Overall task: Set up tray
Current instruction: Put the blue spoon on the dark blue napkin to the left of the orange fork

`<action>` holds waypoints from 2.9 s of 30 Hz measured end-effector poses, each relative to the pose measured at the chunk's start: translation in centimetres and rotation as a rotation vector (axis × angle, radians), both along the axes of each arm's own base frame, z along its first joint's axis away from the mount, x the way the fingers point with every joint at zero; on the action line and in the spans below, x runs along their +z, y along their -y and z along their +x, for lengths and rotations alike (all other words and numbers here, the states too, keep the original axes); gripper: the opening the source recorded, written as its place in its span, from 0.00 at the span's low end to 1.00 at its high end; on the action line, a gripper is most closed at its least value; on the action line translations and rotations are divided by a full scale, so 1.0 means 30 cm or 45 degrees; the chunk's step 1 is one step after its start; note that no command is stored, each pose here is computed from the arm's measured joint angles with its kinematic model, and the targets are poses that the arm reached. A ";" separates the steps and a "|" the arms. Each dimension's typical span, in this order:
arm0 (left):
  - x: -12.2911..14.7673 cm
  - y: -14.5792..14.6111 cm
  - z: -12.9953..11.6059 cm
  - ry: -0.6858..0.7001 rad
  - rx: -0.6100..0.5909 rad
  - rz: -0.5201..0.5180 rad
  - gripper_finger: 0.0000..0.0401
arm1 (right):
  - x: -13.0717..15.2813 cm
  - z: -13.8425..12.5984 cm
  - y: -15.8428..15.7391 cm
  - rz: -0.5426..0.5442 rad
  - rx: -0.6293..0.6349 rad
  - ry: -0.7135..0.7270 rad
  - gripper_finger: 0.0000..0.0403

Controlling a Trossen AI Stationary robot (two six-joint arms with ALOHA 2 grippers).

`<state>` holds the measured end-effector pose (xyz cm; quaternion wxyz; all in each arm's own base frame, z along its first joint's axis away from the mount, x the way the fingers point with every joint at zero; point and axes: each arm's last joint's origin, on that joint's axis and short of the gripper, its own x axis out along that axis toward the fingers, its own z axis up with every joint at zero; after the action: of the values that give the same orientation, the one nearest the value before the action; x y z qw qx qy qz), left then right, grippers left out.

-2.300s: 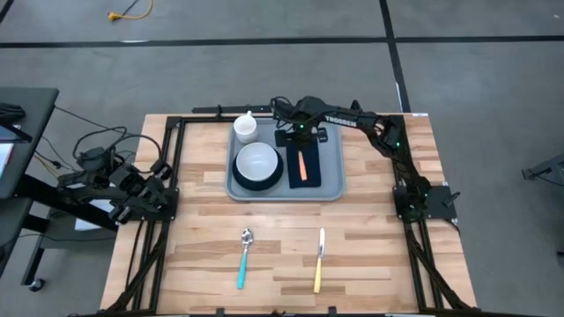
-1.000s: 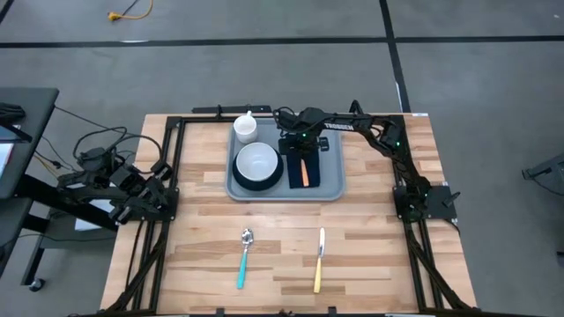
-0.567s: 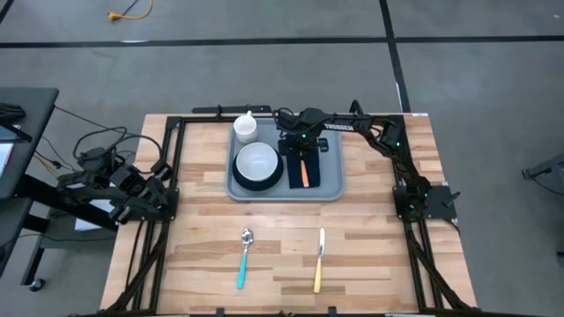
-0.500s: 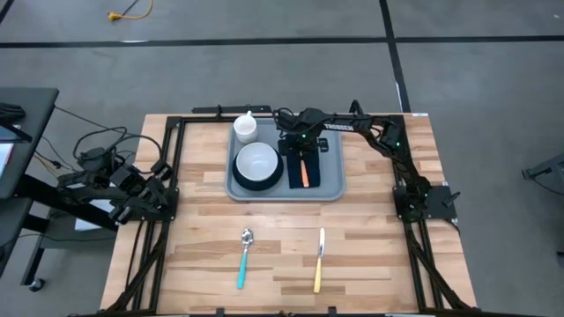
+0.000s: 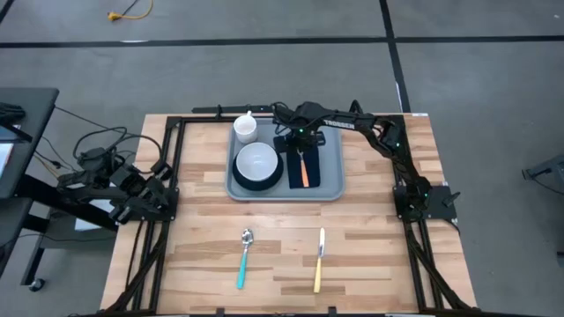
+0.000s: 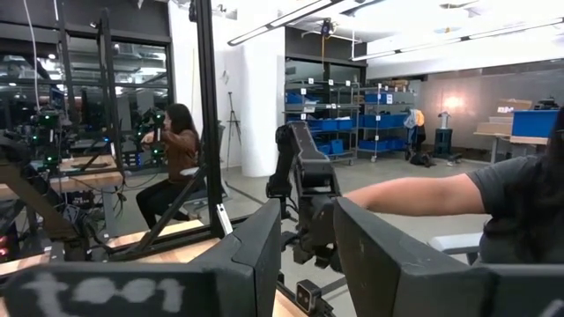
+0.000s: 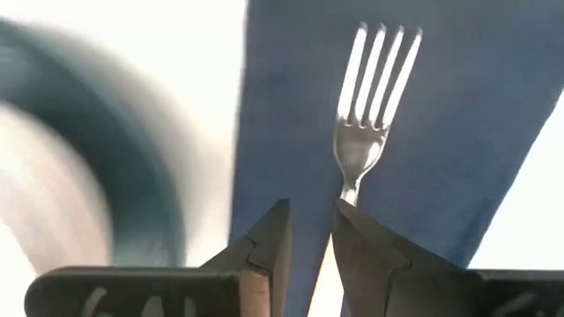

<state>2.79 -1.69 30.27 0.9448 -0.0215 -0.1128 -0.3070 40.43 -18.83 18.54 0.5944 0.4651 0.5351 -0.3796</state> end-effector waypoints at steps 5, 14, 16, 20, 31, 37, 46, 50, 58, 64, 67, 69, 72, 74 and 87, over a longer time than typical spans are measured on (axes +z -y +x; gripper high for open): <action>0.000 0.000 0.000 -0.001 0.006 -0.002 0.25 | 0.071 0.006 -0.040 -0.023 0.076 -0.078 0.19; -0.008 0.000 0.002 -0.035 0.005 0.000 0.25 | 0.159 0.032 -0.245 -0.074 0.231 -0.270 0.19; -0.009 0.000 0.003 -0.038 0.005 0.000 0.25 | 0.171 0.059 -0.323 -0.082 0.300 -0.232 0.19; -0.009 0.000 0.003 -0.045 0.003 -0.007 0.25 | 0.179 0.124 -0.492 -0.065 0.497 -0.052 0.19; -0.009 -0.002 0.003 -0.055 0.021 -0.029 0.25 | 0.240 0.286 -0.807 -0.283 0.742 0.647 0.19; -0.008 -0.002 0.004 -0.055 0.034 -0.032 0.25 | 0.190 0.279 -0.844 -0.298 0.731 0.615 0.19; -0.009 -0.003 0.004 -0.054 0.036 -0.031 0.25 | 0.056 0.271 -0.887 -0.276 0.765 0.628 0.19; -0.009 -0.003 0.004 -0.052 0.037 -0.028 0.25 | 0.049 0.270 -0.904 -0.226 0.795 0.653 0.19; -0.008 -0.003 0.004 -0.051 0.038 -0.027 0.25 | -0.033 0.298 -0.947 -0.232 0.826 0.667 0.19; -0.008 -0.003 0.004 -0.050 0.037 -0.027 0.25 | -0.154 0.310 -0.950 -0.168 0.807 0.575 0.19; -0.009 -0.003 0.004 -0.051 0.038 -0.026 0.25 | -0.148 0.314 -0.948 -0.138 0.817 0.599 0.19; -0.009 -0.003 0.004 -0.051 0.038 -0.026 0.25 | -0.144 0.316 -0.943 -0.143 0.819 0.608 0.19; -0.009 -0.003 0.004 -0.050 0.038 -0.026 0.25 | -0.144 0.319 -0.936 -0.141 0.814 0.616 0.19; -0.009 -0.003 0.004 -0.051 0.037 -0.026 0.25 | -0.141 0.322 -0.929 -0.127 0.823 0.631 0.19; -0.009 -0.003 0.004 -0.050 0.038 -0.026 0.25 | -0.164 0.332 -0.924 -0.088 0.856 0.650 0.19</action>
<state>2.91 -1.61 30.01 0.9510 -0.0354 -0.0975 -0.2912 50.37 8.90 13.61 0.8138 0.3236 0.4796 -0.0547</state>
